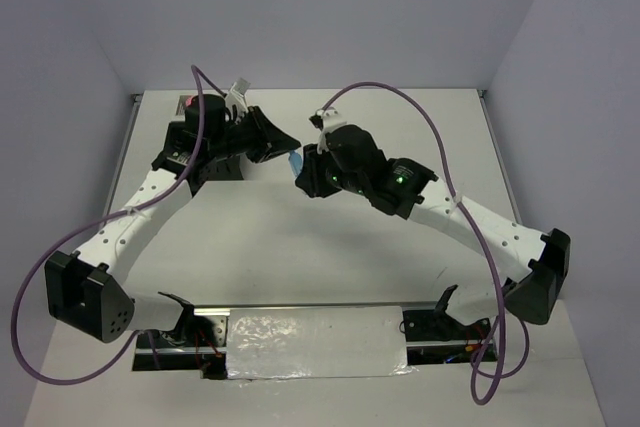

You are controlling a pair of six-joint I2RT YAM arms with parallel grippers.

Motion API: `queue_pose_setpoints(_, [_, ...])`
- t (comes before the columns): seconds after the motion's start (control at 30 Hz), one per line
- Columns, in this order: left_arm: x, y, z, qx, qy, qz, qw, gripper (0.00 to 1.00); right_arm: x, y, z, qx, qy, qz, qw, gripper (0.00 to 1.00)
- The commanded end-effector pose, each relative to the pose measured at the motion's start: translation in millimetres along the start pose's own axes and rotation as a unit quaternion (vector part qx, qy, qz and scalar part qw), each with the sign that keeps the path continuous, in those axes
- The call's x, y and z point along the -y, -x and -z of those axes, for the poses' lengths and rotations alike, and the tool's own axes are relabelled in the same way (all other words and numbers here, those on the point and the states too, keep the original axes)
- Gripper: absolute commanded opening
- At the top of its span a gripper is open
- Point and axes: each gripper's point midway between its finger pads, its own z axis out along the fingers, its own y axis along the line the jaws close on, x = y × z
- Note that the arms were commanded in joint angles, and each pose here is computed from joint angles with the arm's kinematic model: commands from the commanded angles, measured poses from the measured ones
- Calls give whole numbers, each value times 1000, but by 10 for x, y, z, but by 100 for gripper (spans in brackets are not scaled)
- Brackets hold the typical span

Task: Sort the stationery into containers
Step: Close the pen cap on the pen.

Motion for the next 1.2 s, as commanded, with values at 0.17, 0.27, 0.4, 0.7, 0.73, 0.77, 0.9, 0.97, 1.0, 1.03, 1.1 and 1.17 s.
queue_pose_setpoints(0.17, [491,588,106,111,-73,-8,991,0,-207,-186,370,-2,66,-30,997,66])
queue_pose_setpoints(0.27, [633,489,85,95,-126,13,987,0,-214,124,493,42,67,-48,996,97])
queue_pose_setpoints(0.4, [801,432,155,104,-162,13,981,0,-328,441,601,67,124,-124,982,97])
queue_pose_setpoints(0.7, [1041,267,278,87,-233,44,968,0,-212,939,605,114,233,-266,929,87])
queue_pose_setpoints(0.73, [1038,252,280,85,-235,46,967,0,-184,957,559,112,228,-269,929,85])
queue_pose_setpoints(0.77, [1058,247,291,85,-239,46,966,0,-186,990,554,113,230,-271,928,83])
queue_pose_setpoints(0.9, [1108,181,321,77,-250,54,964,0,-202,1113,567,126,240,-282,920,68])
queue_pose_setpoints(0.97, [1085,155,318,76,-243,53,966,0,-221,1109,543,119,248,-291,916,61])
queue_pose_setpoints(1.0, [1080,146,319,76,-242,51,966,0,-255,1145,565,124,260,-291,912,59])
queue_pose_setpoints(1.03, [1061,135,314,76,-238,51,967,0,-309,1177,596,125,278,-287,908,56])
queue_pose_setpoints(1.1, [1038,118,313,75,-236,50,968,0,-343,1182,608,122,290,-293,903,42])
queue_pose_setpoints(1.17, [992,92,298,72,-232,53,969,0,-364,1202,642,124,295,-291,902,7])
